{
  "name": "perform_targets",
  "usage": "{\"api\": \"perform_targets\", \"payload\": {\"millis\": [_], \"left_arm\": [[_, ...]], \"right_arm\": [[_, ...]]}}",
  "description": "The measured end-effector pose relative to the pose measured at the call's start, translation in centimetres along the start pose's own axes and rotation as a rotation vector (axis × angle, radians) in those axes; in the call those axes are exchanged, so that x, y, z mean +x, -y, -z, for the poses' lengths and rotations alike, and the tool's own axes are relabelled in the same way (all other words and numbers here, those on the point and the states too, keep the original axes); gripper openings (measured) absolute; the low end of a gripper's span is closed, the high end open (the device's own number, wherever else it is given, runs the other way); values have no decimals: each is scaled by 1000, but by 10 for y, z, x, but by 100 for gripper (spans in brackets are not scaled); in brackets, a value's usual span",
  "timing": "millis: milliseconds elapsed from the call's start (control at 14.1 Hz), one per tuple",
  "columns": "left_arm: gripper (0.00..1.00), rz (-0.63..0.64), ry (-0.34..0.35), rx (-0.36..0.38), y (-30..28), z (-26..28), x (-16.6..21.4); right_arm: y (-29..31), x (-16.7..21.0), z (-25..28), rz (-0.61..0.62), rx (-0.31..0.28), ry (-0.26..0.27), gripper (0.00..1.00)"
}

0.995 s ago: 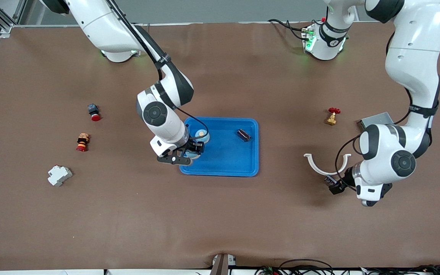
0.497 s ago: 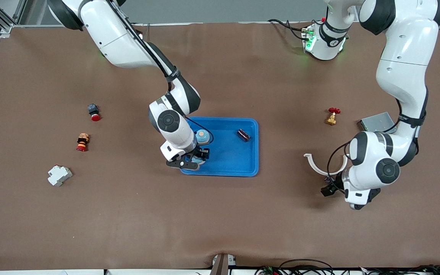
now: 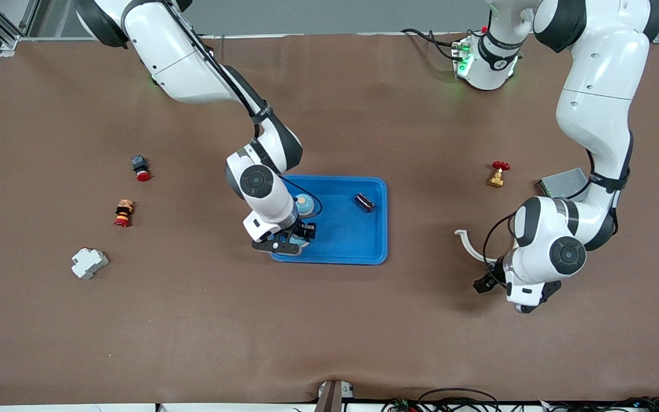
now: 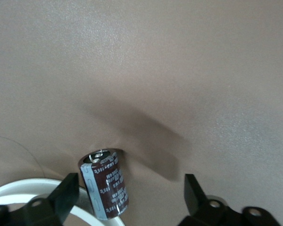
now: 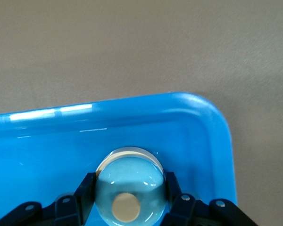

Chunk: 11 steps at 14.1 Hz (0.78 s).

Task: Place electrolytic capacitor and blue bell in tray
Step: 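Grasp the capacitor with the left gripper while the right gripper lowers the bell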

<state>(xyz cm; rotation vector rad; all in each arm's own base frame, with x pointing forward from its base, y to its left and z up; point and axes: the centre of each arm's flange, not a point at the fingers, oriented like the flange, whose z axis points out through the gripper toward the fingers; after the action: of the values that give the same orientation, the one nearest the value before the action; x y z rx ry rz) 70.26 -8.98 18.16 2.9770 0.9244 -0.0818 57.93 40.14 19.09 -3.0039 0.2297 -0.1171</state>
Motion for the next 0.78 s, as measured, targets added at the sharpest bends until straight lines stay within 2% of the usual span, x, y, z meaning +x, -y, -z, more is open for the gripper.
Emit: {"api": "perform_targets", "payload": {"millis": [355,426,568,639,782], "left_arm": [[38,2,-2,1,1,0,1],[33,2,-2,1,1,0,2],[33,3,-4,-1,1,2,3],[33,5,-8,-4,1,4,5],[33,10,-23,-16,1,14,10]], "right_arm": [[-3,3,0,11,-13,-12,64],[-3,3,0,11,-13,-12,64],[-3,3,0,6,-13,-12,64],[-4,3,0,-2,-14,-13,69],[-4,6,1,-16,-14,-16,87]]}}
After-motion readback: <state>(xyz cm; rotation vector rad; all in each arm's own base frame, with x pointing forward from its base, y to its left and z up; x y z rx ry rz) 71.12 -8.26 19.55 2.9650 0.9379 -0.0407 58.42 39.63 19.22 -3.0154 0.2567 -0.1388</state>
